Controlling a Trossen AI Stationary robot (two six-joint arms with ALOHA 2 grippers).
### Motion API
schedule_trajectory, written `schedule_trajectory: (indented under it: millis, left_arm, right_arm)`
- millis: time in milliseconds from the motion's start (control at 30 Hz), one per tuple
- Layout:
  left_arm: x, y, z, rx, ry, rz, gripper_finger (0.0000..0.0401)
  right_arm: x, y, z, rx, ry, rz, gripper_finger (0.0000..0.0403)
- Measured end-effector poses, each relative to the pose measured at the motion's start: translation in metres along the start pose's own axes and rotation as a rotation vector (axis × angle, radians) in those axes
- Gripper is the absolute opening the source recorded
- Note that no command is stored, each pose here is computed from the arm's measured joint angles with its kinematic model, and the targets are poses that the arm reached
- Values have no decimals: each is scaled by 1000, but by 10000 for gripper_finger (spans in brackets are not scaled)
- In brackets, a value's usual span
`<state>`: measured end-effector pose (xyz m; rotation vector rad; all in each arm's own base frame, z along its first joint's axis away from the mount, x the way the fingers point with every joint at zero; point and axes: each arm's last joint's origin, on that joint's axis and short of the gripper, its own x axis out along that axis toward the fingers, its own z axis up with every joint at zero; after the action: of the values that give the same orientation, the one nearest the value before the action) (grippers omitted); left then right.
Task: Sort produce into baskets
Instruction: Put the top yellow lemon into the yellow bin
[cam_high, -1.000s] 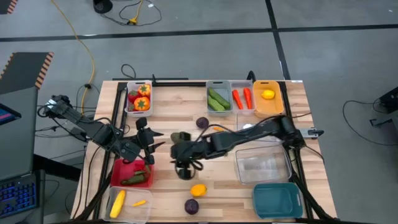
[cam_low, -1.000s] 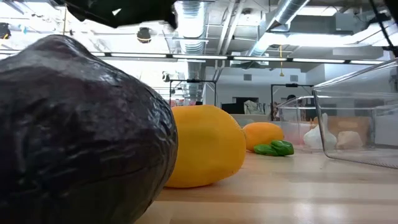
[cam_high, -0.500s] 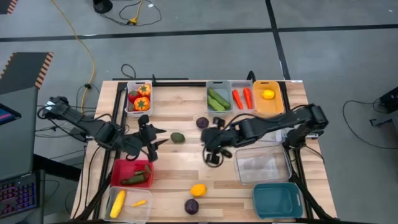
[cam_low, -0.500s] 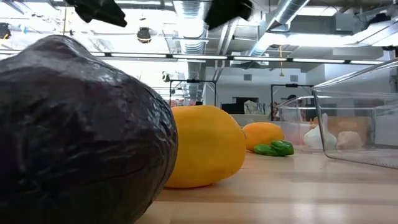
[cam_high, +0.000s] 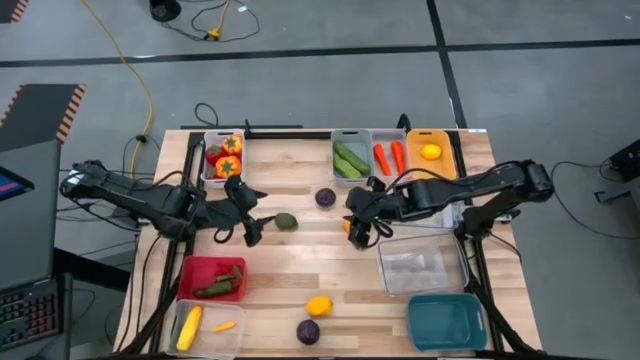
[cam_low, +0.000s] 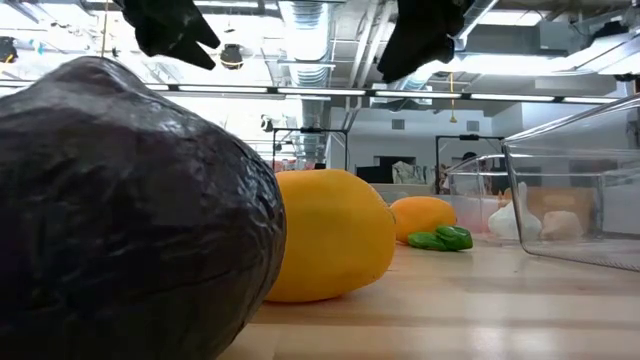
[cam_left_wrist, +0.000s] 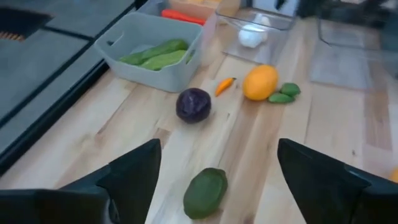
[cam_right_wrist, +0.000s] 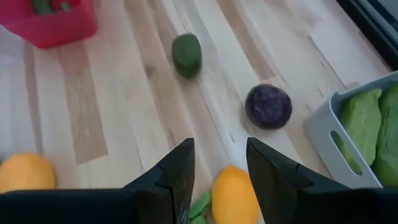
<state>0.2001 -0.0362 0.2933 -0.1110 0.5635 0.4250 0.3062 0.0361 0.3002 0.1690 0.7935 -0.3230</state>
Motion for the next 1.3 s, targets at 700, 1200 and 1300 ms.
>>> schedule_trajectory:
  millis: [700, 1200, 1300]
  left_arm:
    - [6, 9, 4, -56, 13, 11, 316]
    - [6, 9, 4, -56, 13, 11, 316]
    - [6, 9, 4, -55, 14, 11, 316]
  right_arm:
    - [30, -3, -4, 9, 108, 24, 229]
    - [36, -17, -7, 13, 175, -29, 395]
    - [37, -20, -6, 20, 175, -34, 387]
